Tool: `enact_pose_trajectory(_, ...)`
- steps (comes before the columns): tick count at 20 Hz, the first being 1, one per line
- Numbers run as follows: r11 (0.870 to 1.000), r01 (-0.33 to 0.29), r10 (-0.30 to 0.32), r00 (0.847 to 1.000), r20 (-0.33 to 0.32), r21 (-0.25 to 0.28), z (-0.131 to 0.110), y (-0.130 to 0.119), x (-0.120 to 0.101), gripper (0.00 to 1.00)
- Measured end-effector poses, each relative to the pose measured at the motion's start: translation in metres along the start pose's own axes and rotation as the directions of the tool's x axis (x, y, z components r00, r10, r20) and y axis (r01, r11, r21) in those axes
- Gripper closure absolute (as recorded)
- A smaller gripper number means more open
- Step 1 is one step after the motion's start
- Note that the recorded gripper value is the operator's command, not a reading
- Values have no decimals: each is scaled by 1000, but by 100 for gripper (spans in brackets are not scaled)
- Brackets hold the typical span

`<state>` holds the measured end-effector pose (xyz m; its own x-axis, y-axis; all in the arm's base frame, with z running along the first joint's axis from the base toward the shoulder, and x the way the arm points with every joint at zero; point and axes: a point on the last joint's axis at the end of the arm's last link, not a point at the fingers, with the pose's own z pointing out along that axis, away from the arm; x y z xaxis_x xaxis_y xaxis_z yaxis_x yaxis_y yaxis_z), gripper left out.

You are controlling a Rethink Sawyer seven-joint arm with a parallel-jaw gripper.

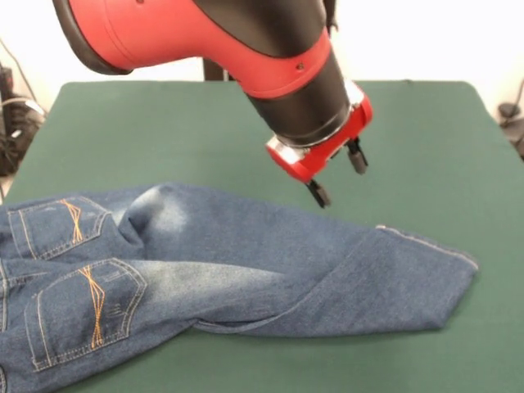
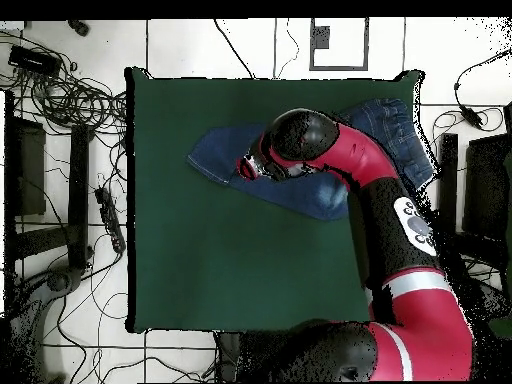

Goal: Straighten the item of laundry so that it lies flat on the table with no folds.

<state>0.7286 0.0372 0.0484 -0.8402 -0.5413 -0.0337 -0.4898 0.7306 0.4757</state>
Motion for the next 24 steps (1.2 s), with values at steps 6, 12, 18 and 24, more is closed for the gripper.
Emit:
enact_pose_trajectory(6, 1000, -3, 3, 1000, 4, 28, 7, -7, 14, 0)
enact_pose_trajectory(12, 981, -7, -15, 994, 113, 192, 17, -38, 24, 0)
enact_pose_trajectory(18, 950, -17, -57, 973, 226, 312, 19, -60, 27, 0)
enact_pose_trajectory(24, 942, -23, -78, 955, 286, 335, 17, -66, 30, 0)
